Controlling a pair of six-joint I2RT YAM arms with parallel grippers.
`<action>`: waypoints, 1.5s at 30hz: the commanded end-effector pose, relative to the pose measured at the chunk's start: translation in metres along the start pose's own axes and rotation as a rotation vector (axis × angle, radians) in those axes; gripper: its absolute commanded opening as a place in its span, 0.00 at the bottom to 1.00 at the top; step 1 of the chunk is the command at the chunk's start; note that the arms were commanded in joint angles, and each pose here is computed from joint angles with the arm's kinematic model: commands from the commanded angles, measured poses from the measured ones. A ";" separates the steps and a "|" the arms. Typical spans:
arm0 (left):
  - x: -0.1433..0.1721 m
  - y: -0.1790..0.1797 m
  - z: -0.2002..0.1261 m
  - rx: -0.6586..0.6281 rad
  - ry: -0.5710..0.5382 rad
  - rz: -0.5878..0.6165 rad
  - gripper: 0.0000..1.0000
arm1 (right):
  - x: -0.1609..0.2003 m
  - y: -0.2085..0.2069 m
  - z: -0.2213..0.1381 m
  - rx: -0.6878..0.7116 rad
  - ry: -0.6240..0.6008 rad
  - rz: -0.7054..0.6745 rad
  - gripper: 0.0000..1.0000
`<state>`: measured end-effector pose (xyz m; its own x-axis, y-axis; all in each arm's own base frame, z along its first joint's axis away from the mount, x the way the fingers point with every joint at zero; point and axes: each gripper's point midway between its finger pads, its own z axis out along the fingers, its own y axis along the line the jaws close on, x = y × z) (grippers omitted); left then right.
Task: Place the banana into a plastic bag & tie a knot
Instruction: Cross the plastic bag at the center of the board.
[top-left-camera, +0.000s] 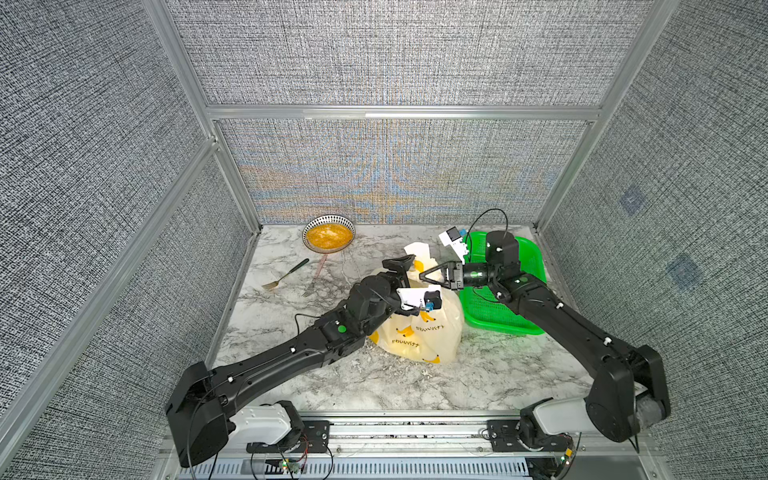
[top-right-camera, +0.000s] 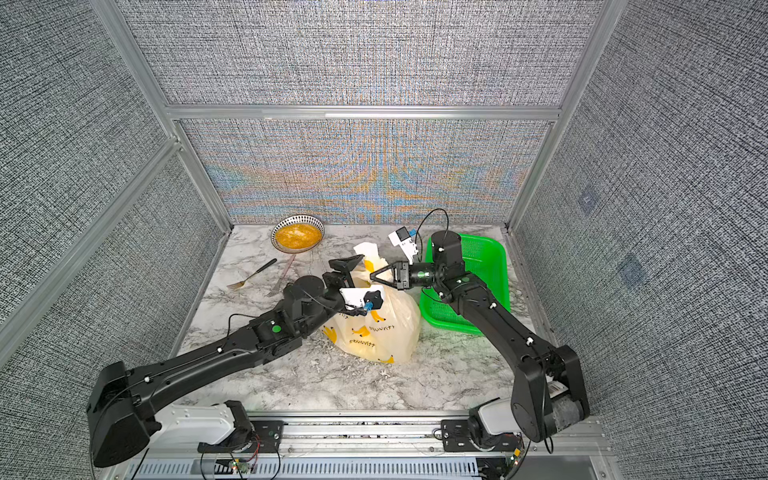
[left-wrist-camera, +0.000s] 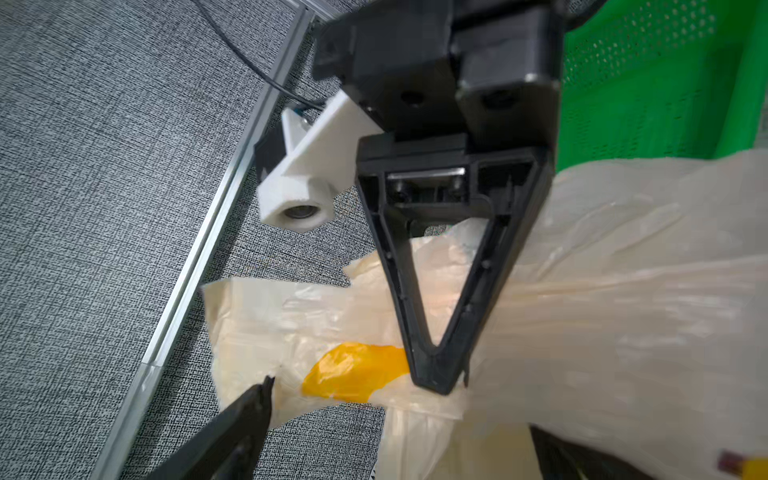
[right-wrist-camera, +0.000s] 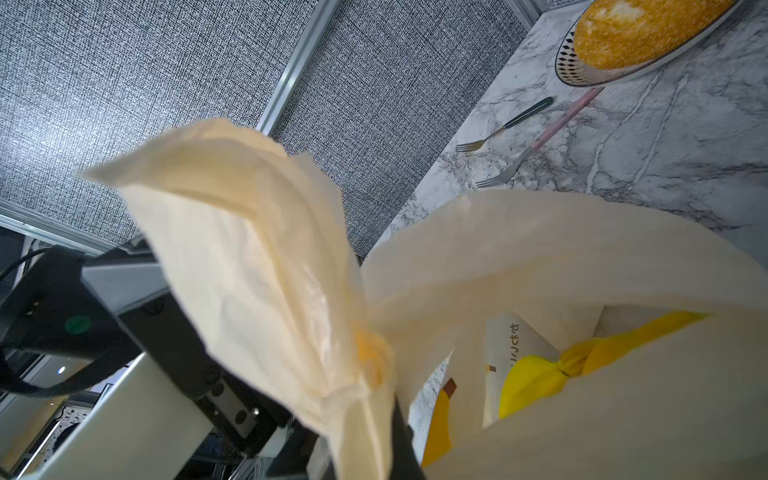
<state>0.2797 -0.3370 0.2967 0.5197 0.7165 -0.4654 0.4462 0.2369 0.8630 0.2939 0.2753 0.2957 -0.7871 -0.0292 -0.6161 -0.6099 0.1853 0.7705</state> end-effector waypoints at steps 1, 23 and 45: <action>0.009 -0.004 0.008 0.019 0.063 0.070 0.95 | 0.005 0.005 0.001 -0.016 0.022 -0.003 0.00; 0.011 0.000 0.019 0.059 0.092 0.101 0.68 | 0.017 0.012 0.002 -0.045 0.076 -0.011 0.00; 0.016 -0.011 0.002 0.167 0.097 0.009 0.00 | 0.019 0.014 0.002 -0.073 0.081 -0.011 0.00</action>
<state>0.2893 -0.3327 0.2740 0.4719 0.7944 -0.3824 0.5384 0.0838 0.8385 0.2686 0.2804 0.2971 -0.7723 -0.1147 -0.6248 -0.6348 0.1035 0.7657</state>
